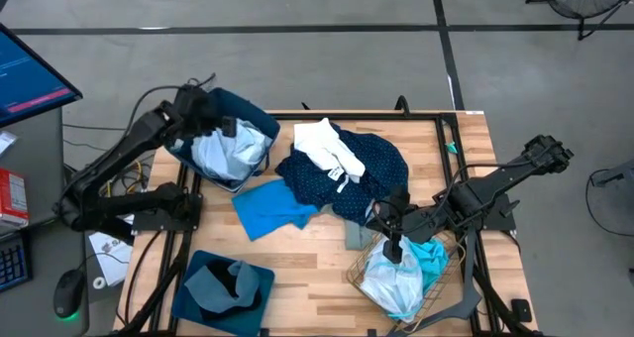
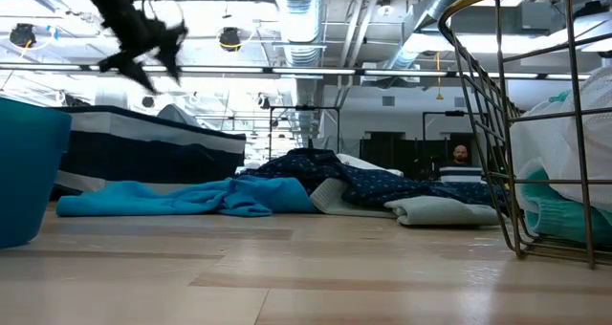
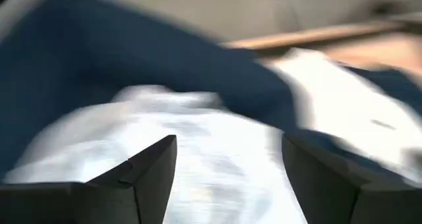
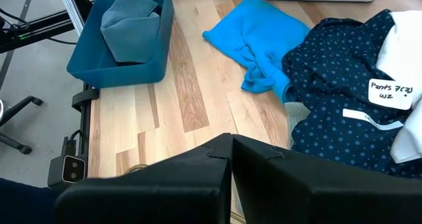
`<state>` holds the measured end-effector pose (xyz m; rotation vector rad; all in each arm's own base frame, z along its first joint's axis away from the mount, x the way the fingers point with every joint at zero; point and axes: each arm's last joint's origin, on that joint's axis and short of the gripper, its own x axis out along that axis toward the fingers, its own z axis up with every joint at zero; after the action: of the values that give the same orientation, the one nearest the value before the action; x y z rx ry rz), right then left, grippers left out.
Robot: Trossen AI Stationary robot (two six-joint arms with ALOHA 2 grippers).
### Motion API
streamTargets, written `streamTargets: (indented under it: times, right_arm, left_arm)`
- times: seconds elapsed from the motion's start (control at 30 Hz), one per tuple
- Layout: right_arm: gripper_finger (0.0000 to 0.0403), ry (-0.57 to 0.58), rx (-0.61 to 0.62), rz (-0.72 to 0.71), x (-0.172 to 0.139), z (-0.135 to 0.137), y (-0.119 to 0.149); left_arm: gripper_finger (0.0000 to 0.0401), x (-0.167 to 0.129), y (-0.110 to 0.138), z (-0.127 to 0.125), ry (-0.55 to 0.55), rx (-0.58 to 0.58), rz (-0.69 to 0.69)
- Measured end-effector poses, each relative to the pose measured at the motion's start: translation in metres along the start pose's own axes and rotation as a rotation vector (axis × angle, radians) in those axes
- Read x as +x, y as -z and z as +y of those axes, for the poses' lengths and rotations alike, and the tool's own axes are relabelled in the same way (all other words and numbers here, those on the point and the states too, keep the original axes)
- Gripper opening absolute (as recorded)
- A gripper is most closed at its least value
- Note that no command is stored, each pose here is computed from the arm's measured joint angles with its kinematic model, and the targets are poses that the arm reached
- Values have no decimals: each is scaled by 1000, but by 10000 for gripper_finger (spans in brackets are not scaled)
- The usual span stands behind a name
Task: Pick & Place Cloths
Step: Put the blue shorts into the gold basket
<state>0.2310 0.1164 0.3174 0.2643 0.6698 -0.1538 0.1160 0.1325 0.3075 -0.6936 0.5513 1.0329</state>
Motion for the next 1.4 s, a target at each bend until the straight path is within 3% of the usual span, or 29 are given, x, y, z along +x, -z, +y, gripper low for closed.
streamTargets:
  times: [0.17,0.3,0.5,0.67,0.87,1.1,1.4]
  right_arm:
    - [6,2,-4,3,0,0,0]
    - [6,2,-3,2,0,0,0]
    - [6,2,0,0,0,0,0]
    - [6,0,11,-5,0,0,-1]
    - [6,-4,15,-11,0,0,-1]
    - [6,-4,14,-11,0,1,-1]
    - [6,-7,15,-12,0,1,-1]
  left_arm:
    - [253,-24,0,-42,482,184,-76]
    - [253,-43,19,-74,654,347,-112]
    - [253,-44,66,-108,633,536,-73]
    - [253,-25,107,-132,546,674,-13]
    - [253,9,151,-153,501,748,107]
    - [253,46,190,-166,447,838,119]
    - [253,84,221,-166,364,914,160]
